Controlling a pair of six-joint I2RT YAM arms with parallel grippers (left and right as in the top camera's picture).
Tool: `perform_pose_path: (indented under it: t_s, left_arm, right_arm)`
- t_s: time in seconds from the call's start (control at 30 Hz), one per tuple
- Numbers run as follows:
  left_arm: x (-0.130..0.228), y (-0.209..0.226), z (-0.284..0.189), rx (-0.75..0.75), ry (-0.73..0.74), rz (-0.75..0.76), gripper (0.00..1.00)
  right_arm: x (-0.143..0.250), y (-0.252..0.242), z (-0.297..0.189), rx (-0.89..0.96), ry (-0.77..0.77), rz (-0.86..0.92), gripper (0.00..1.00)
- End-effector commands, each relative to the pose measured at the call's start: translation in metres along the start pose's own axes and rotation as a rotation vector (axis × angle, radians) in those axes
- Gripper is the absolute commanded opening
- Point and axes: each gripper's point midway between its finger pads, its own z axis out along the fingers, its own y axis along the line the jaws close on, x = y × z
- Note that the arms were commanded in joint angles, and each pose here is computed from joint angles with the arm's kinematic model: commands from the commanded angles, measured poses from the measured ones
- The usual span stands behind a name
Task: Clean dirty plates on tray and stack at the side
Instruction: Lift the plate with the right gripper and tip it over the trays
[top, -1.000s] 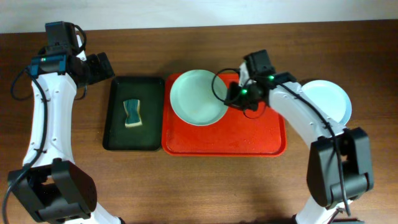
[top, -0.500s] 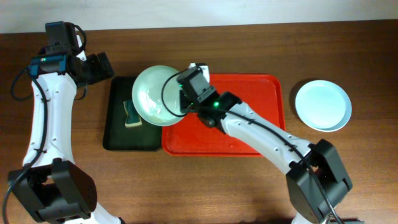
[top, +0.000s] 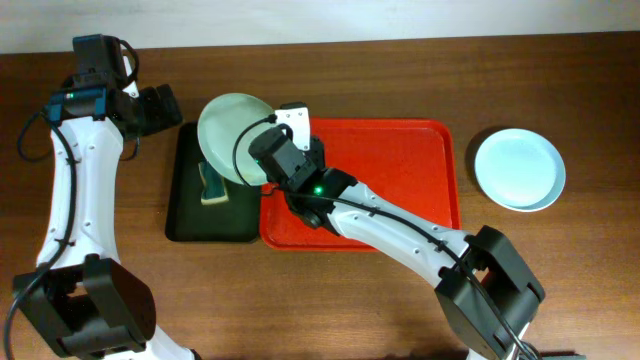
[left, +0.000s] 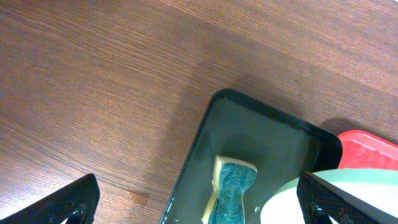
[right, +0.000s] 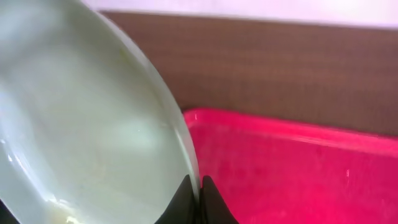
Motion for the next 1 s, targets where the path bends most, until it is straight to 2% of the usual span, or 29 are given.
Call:
perform_pose_path:
  t_s: [0.0, 0.37, 0.53, 0.7, 0.97]
  left_arm:
    - [0.001, 0.000, 0.002, -0.005, 0.005, -0.005, 0.99]
    - [0.001, 0.000, 0.002, -0.005, 0.005, -0.005, 0.99]
    - [0.001, 0.000, 0.002, -0.005, 0.005, -0.005, 0.99]
    - [0.001, 0.000, 0.002, -0.005, 0.005, -0.005, 1.00]
    - [0.001, 0.000, 0.002, -0.005, 0.005, -0.005, 0.99]
  right_arm:
    - [-0.021, 0.008, -0.008, 0.044, -0.100, -0.147, 0.04]
    - [-0.078, 0.032, -0.047, 0.191, -0.368, -0.476, 0.04]
    - [-0.103, 0.050, -0.068, 0.203, -0.485, -0.579, 0.04]
    - [-0.121, 0.053, -0.080, 0.225, -0.556, -0.605, 0.04]
    - [-0.124, 0.053, -0.082, 0.211, -0.575, -0.544, 0.04]
